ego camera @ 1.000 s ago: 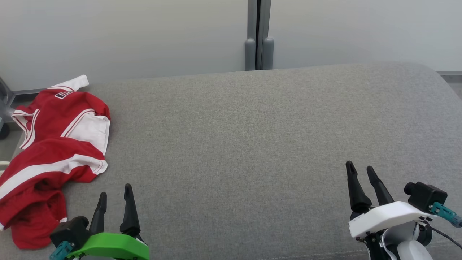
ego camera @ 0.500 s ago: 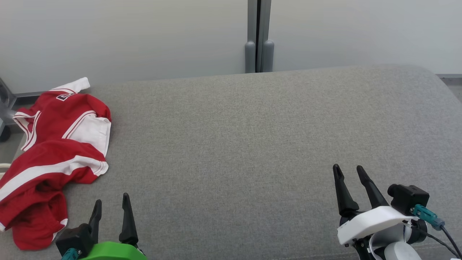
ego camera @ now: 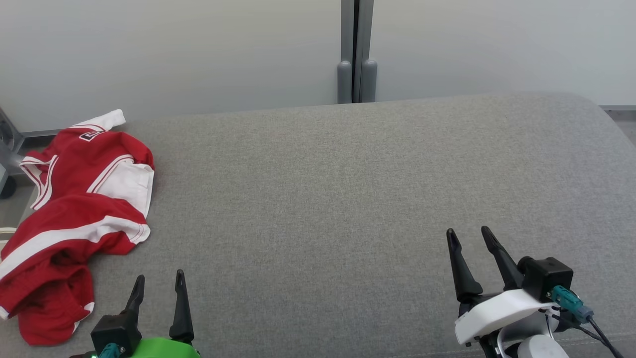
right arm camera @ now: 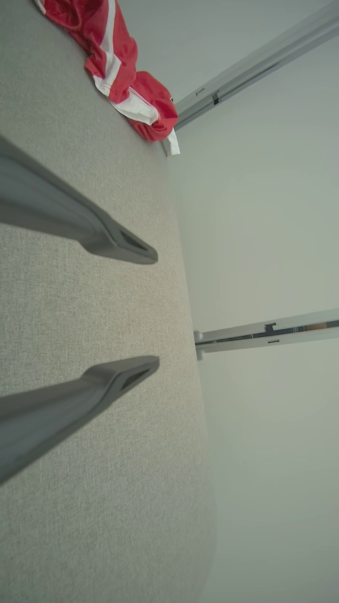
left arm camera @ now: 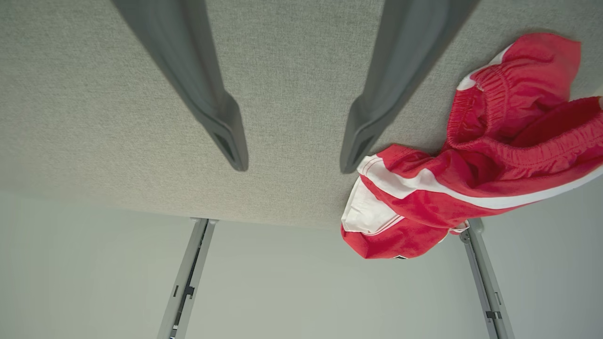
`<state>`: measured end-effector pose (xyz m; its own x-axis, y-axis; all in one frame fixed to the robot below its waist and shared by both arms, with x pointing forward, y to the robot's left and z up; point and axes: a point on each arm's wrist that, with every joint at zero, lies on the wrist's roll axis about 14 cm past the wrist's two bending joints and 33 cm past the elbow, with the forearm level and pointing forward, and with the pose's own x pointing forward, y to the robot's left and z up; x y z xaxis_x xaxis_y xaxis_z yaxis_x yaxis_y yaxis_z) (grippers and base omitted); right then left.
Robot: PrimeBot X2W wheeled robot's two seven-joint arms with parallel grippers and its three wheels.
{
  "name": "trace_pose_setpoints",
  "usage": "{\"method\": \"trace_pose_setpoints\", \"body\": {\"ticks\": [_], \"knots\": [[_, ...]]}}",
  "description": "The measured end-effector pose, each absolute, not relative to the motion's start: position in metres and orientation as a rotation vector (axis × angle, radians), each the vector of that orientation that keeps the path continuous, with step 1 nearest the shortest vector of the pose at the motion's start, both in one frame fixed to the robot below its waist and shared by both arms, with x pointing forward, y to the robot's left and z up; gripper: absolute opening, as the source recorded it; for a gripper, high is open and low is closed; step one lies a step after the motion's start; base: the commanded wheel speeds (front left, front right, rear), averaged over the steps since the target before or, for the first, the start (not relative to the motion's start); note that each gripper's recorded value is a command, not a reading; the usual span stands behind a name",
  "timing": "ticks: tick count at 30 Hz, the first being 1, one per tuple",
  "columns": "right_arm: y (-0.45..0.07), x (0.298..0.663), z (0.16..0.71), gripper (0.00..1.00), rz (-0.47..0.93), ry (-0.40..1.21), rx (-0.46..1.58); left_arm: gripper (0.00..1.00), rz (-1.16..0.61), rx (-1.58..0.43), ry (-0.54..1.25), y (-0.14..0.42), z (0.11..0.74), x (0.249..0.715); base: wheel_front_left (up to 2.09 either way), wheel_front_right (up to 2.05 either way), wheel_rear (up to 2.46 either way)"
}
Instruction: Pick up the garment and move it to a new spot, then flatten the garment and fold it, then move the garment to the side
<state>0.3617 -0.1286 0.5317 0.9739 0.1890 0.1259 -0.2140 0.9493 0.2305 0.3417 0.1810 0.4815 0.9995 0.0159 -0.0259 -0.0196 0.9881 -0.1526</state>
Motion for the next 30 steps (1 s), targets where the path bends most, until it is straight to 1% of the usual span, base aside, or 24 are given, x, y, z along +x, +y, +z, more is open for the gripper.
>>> {"method": "trace_pose_setpoints", "body": {"ticks": [11, 30], "knots": [[-0.12, 0.357, 0.529, 1.0, 0.236, -0.112, 0.174, 1.0, -0.005, -0.142, 0.033, 0.175, 0.482, 0.34, 0.0, 0.0, 0.0], [-0.105, 0.35, 0.531, 1.0, 0.288, -0.148, 0.076, 1.0, -0.022, -0.032, 0.01, 0.171, 0.486, 0.328, 0.0, 0.0, 0.0]]}}
